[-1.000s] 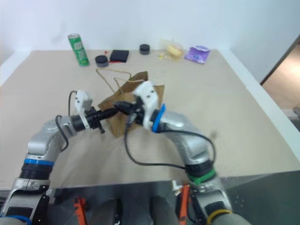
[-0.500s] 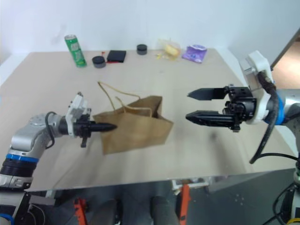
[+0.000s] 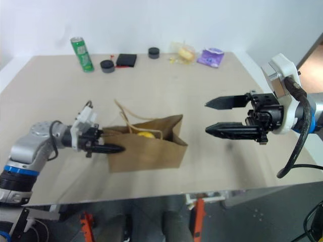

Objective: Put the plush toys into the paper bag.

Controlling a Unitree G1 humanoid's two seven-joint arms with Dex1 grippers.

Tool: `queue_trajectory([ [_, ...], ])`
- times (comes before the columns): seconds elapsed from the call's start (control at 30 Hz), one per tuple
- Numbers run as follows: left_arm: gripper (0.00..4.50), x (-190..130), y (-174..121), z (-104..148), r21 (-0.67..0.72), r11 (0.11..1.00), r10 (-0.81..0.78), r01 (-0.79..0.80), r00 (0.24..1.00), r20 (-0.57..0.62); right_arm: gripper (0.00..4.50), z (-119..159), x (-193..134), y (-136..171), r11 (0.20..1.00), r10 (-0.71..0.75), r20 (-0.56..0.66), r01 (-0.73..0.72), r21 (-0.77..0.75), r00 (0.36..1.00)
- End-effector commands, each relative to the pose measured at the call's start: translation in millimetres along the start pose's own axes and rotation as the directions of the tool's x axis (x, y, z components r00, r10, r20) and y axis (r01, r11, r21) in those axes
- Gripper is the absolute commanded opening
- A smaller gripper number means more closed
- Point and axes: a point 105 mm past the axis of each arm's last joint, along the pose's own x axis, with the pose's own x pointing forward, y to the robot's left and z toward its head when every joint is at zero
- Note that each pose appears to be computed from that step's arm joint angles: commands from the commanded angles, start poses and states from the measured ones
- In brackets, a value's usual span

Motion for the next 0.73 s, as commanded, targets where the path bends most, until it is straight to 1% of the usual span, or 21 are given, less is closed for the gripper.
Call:
queue_trajectory([
  [0.03, 4.46, -29, -3, 27, -0.009, 0.997, 0.075, -0.075, 0.996, 0.048, 4.50, 8, -8, -2, 0.998, -0.048, -0.006, 0.048, -0.030, 0.999],
  [0.13, 4.46, -48, -5, 40, -0.032, 0.988, 0.152, -0.150, 0.985, 0.078, 4.50, 5, -15, -10, 0.994, -0.109, -0.003, 0.109, -0.005, 0.994],
  [0.2, 4.46, -67, 4, 53, -0.023, 0.965, 0.263, -0.262, 0.959, 0.105, 4.50, -5, -17, -23, 0.980, -0.196, -0.019, 0.196, 0.033, 0.980],
  [0.23, 4.46, -81, 14, 55, -0.014, 0.938, 0.347, -0.348, 0.932, 0.102, 4.50, -11, -17, -31, 0.969, -0.243, -0.036, 0.245, 0.040, 0.969],
  [0.3, 4.46, -104, 31, 47, 0.028, 0.869, 0.492, -0.493, 0.869, 0.048, 4.50, -20, -18, -41, 0.954, -0.295, -0.054, 0.297, 0.044, 0.954],
  [0.33, 4.46, -114, 36, 42, 0.042, 0.840, 0.541, -0.541, 0.841, 0.004, 4.50, -24, -19, -46, 0.944, -0.323, -0.063, 0.326, 0.045, 0.944],
  [0.4, 4.46, -129, 42, 37, 0.068, 0.798, 0.602, -0.599, 0.797, -0.042, 4.50, -31, -22, -56, 0.924, -0.375, -0.078, 0.380, 0.050, 0.924],
  [0.47, 4.46, -146, 46, 34, 0.076, 0.766, 0.643, -0.639, 0.764, -0.052, 4.50, -40, -27, -65, 0.904, -0.421, -0.095, 0.426, 0.047, 0.902],
  [0.53, 4.46, -156, 48, 27, 0.069, 0.749, 0.663, -0.659, 0.745, -0.071, 4.50, -44, -27, -68, 0.899, -0.428, -0.094, 0.435, 0.058, 0.899],
  [0.63, 4.46, -158, 47, 16, 0.057, 0.749, 0.662, -0.660, 0.744, -0.092, 4.50, -52, -28, -76, 0.882, -0.460, -0.109, 0.468, 0.054, 0.881],
  [0.73, 4.46, -154, 42, 8, 0.055, 0.762, 0.647, -0.646, 0.754, -0.108, 4.50, -52, -27, -78, 0.883, -0.459, -0.095, 0.465, 0.060, 0.883],
])
